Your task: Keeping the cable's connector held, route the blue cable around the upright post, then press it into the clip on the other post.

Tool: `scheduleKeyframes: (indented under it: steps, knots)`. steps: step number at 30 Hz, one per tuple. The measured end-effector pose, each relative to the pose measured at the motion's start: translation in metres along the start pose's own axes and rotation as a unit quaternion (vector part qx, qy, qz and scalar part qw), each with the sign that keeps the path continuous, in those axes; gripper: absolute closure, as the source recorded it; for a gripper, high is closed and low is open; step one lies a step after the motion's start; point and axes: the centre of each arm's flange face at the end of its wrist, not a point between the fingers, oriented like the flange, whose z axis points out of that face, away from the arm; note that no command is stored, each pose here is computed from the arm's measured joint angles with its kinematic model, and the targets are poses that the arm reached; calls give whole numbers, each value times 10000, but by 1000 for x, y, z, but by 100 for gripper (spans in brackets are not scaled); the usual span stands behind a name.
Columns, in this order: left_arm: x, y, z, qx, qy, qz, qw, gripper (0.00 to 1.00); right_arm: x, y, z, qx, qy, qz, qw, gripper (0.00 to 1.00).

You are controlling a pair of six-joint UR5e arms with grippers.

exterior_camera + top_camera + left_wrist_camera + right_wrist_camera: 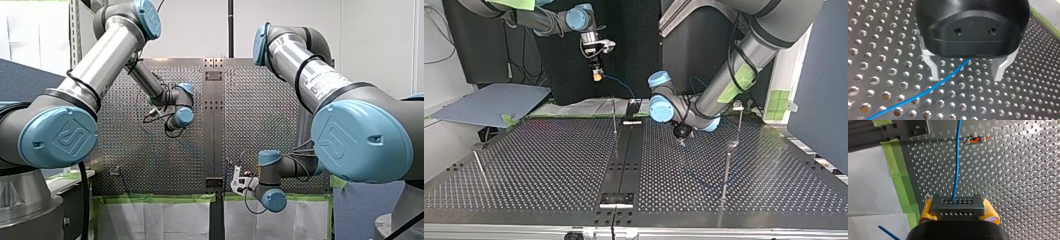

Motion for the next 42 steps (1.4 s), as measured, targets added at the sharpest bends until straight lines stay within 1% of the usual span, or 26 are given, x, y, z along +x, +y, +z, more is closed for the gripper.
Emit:
scheduleKeyframes:
  steps: [5, 9, 14, 19, 25, 31, 34, 38, 40, 42]
  knots:
    - [14, -15, 5, 70, 93, 51, 9999, 0, 0, 0, 0, 2, -1, -1, 10000, 100]
    - [20, -23, 8, 110, 133, 44, 9998, 0, 0, 0, 0, 3, -3, -3, 10000, 100]
    - [23, -24, 10, 129, 133, -115, 9998, 0, 0, 0, 0, 3, -2, -7, 10000, 100]
    - [22, -26, 11, 217, 68, -341, 9992, 0, 0, 0, 0, -1, -6, -13, 10000, 100]
    - [21, -28, 11, 276, 32, -660, 9974, 0, 0, 0, 0, -2, -3, -15, 10000, 100]
    - [22, -29, 11, 283, 39, -959, 9950, 0, 0, 0, 0, -2, 5, -20, 10000, 100]
    - [27, -35, 11, 328, 88, -1026, 9941, 0, 0, 0, 0, -1, 8, -22, 10000, 100]
    - [39, -55, 9, 506, 161, -969, 9939, 0, 0, 0, 0, 2, 8, -23, 10000, 100]
    - [42, -63, 7, 600, 144, -997, 9931, 0, 0, 0, 0, 3, 7, -23, 10000, 100]
    - [42, -69, 5, 702, 100, -1054, 9919, 0, 0, 0, 0, 3, 7, -23, 10000, 100]
